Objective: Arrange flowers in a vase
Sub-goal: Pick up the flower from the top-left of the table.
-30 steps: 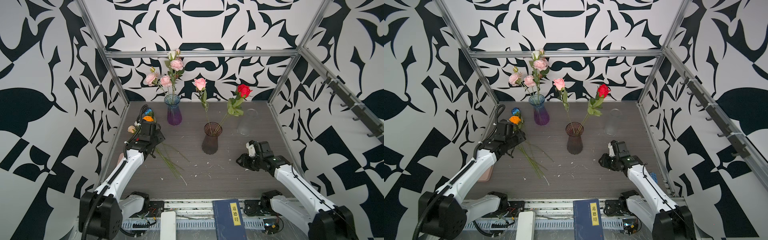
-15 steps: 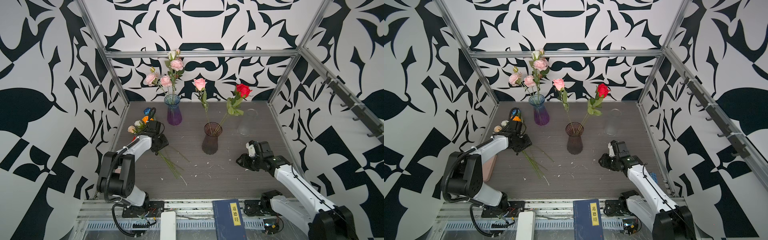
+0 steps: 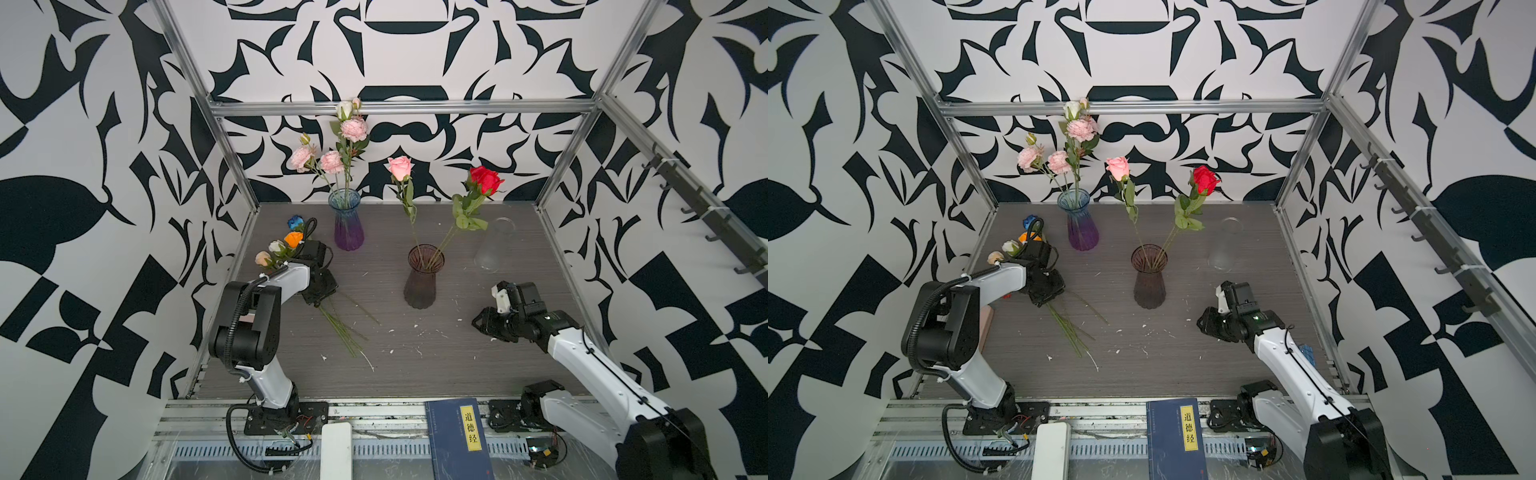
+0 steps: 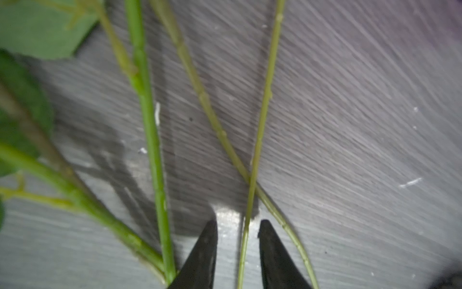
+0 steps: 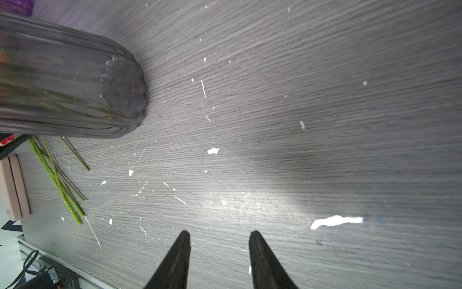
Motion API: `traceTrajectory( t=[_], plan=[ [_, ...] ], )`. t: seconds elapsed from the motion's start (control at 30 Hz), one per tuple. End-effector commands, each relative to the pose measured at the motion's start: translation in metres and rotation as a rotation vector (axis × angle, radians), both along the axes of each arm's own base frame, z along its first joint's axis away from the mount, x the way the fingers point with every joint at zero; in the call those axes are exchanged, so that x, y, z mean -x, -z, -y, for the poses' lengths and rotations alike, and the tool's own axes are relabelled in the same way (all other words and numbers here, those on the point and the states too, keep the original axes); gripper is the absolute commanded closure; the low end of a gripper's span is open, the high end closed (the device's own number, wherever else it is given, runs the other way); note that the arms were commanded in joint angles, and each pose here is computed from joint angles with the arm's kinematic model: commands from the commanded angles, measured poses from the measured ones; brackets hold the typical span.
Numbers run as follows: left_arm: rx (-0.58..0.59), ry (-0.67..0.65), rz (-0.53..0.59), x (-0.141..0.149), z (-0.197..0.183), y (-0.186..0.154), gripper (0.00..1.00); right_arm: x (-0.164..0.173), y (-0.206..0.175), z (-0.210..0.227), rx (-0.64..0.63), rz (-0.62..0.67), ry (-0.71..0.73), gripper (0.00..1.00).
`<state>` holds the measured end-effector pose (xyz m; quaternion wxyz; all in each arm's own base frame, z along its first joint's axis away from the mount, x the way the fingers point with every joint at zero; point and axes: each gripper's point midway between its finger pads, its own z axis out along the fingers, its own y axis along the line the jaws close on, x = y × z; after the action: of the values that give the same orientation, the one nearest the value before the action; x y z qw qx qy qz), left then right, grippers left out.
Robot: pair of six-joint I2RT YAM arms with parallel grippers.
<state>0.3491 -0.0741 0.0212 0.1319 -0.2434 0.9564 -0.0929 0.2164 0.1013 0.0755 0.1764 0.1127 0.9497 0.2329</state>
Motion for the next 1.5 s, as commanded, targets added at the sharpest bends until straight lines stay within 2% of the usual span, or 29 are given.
traceTrajectory(
  t=[0.0,0.17,0.3,0.4,0.63,0.87,1.0,1.17,1.27,1.33,1.47],
  plan=[
    [-0.033,-0.014,-0.093,0.016,-0.007,0.018,0.73,-0.004,-0.003,0.001,0.006,0.020,0.000,0.57],
    [-0.030,-0.006,-0.078,0.014,-0.006,0.014,1.00,-0.004,-0.003,0.001,0.006,0.022,0.000,0.57],
    [0.011,-0.033,-0.015,0.010,-0.002,-0.004,1.00,-0.004,-0.002,0.001,0.005,0.019,0.000,0.57],
    [0.031,-0.080,0.065,0.006,-0.004,-0.030,1.00,-0.004,-0.002,0.001,0.005,0.019,-0.001,0.57],
    [0.016,-0.199,0.376,-0.001,-0.025,-0.132,1.00,-0.003,-0.004,0.001,0.005,0.022,0.000,0.57],
    [0.067,-0.283,0.785,0.016,-0.031,-0.261,1.00,-0.004,-0.004,0.001,0.007,0.024,0.001,0.57],
    [0.120,-0.183,1.123,0.029,0.007,-0.350,1.00,-0.004,-0.005,0.001,0.007,0.026,0.003,0.57],
    [0.136,0.137,1.418,0.044,0.099,-0.437,1.00,-0.004,-0.005,0.001,0.004,0.026,0.002,0.57],
    [0.144,0.285,1.529,0.052,0.149,-0.465,1.00,-0.004,-0.006,0.001,0.004,0.029,0.003,0.57],
    [0.099,0.355,1.616,0.057,0.178,-0.478,1.00,-0.004,-0.006,0.002,0.005,0.032,0.004,0.57],
    [0.009,0.489,1.695,0.054,0.238,-0.479,1.00,-0.004,-0.006,0.001,0.003,0.032,0.003,0.57]
  ],
)
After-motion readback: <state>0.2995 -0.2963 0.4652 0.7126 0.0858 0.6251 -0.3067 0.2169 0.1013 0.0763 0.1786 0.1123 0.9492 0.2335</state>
